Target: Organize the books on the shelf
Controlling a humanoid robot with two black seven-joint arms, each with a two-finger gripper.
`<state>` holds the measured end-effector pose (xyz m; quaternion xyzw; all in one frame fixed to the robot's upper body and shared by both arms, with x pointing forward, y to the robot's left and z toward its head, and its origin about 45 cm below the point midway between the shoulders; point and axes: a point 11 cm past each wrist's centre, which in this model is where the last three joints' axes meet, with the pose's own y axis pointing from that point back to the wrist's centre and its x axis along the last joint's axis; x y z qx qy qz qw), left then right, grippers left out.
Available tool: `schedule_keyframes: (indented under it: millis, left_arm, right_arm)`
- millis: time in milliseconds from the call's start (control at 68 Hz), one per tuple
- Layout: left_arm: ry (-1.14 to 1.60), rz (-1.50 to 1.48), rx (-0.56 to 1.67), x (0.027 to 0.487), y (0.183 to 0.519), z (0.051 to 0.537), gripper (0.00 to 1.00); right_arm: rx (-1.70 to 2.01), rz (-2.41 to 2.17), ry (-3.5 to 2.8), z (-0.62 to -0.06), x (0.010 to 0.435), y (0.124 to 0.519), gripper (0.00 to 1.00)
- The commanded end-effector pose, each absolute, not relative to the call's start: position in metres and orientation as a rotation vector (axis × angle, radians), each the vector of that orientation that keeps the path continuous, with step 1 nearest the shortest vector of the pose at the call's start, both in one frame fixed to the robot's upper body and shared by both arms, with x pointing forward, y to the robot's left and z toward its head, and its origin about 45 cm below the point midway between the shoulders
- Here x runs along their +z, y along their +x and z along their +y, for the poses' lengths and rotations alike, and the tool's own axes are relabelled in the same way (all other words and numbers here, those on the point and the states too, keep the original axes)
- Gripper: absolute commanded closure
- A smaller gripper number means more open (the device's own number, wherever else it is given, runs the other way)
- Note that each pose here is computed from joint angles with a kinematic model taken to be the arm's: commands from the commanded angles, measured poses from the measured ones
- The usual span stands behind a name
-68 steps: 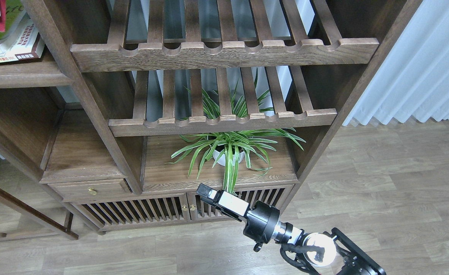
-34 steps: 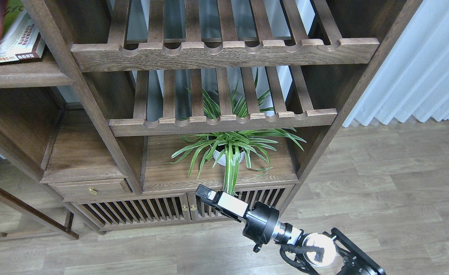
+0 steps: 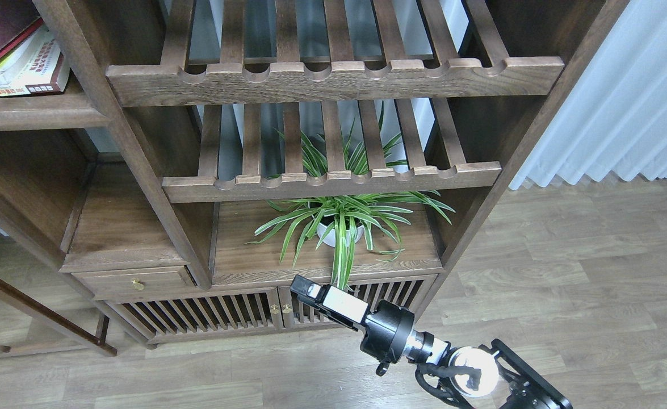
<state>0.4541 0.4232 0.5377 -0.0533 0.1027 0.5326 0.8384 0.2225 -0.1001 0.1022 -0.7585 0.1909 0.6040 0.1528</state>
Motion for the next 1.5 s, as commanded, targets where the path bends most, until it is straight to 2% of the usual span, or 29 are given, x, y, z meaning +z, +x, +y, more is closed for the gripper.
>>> schedule_keyframes:
  millis: [0, 191, 309, 632, 926, 1279, 1484]
  left_arm:
    - [-0.068, 0.188, 1.09, 0.539, 0.451, 0.409, 0.01]
    - [-0.01, 0.149, 1.069, 0.541, 0.443, 0.401, 0.01]
    - [0.061, 0.099, 1.059, 0.546, 0.424, 0.401, 0.0]
    - [0.239, 0.137, 1.168, 0.517, 0.39, 0.449, 0.0]
    - [0.291, 0.173, 1.205, 0.502, 0.384, 0.464, 0.0]
    - [0.509, 0.36, 1.276, 0.423, 0.361, 0.503, 0.0]
    - [0.554, 0.407, 1.279, 0.405, 0.355, 0.509, 0.0]
  right_arm:
    - [1.734, 0.549, -2.174, -0.1, 0.102, 0.222, 0.0]
    - [1.73, 0.554, -2.17, -0.102, 0.102, 0.223, 0.0]
    - [1.729, 0.558, -2.167, -0.103, 0.102, 0.224, 0.0]
    - [1.737, 0.56, -2.164, -0.103, 0.1, 0.223, 0.0]
    - [1.735, 0.561, -2.163, -0.103, 0.101, 0.224, 0.0]
    - [1.732, 0.564, -2.155, -0.104, 0.101, 0.225, 0.0]
    - [1.73, 0.566, -2.15, -0.105, 0.102, 0.226, 0.0]
